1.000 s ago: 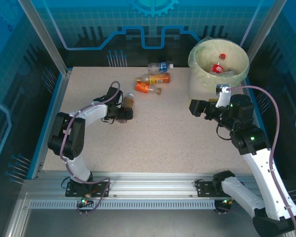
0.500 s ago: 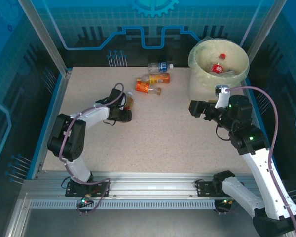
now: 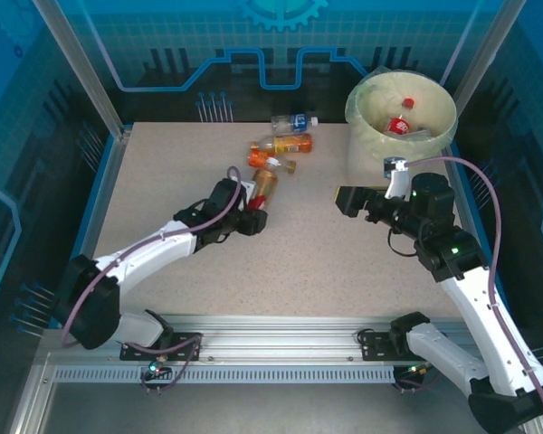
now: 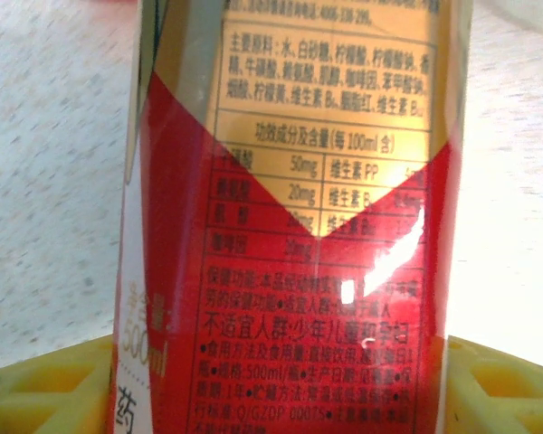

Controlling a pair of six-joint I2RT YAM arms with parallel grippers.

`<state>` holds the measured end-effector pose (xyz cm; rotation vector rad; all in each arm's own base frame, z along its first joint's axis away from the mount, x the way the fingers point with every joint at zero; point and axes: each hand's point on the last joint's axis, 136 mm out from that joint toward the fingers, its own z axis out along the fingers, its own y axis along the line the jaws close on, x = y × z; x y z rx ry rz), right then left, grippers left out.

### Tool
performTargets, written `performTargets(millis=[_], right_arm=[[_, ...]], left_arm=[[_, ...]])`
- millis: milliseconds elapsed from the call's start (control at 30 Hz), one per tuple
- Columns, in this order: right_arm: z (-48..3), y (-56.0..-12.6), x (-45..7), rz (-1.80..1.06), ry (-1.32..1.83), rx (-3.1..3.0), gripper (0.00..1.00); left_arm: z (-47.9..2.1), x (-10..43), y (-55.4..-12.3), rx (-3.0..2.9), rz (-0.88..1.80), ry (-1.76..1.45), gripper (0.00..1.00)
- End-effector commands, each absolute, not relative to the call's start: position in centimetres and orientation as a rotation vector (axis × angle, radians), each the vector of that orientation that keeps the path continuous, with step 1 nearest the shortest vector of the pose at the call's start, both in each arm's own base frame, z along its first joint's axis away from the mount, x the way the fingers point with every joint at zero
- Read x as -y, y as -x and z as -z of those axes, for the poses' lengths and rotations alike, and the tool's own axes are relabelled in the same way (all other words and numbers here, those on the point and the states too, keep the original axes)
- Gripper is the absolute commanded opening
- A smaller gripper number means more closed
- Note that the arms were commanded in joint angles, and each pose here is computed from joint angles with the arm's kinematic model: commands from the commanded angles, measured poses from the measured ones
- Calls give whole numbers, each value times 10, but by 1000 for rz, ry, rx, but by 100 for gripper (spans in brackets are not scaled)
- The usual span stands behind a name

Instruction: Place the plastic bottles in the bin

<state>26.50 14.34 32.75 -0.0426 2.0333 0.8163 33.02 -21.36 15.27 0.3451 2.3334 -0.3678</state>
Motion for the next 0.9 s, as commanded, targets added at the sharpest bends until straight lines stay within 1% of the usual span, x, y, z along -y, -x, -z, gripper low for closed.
performTargets(millis=[0,133,300,567,700,867], right_arm=[[-328,-263,-164,-899,86,-2052,100],[-325,-260,-180,-920,165,-2098,100],[-325,-254,-209,-1042,280,-2101,100],[-321,-264,-258,-1203,370,-2045,100],[-318,-279,-268,-1216,267,-2043,100],[-315,-305,-262,-1155,34,-1962,100]], left_arm=[[-187,233,-320,-2191,393,-409,47],[-216,252,-305,-2089,430,-493,47],[-244,261,-297,-2020,515,-526,46],[-267,277,-290,-1914,599,-580,46],[-271,286,-282,-1869,640,-617,45],[-276,291,-275,-1840,714,-610,45]])
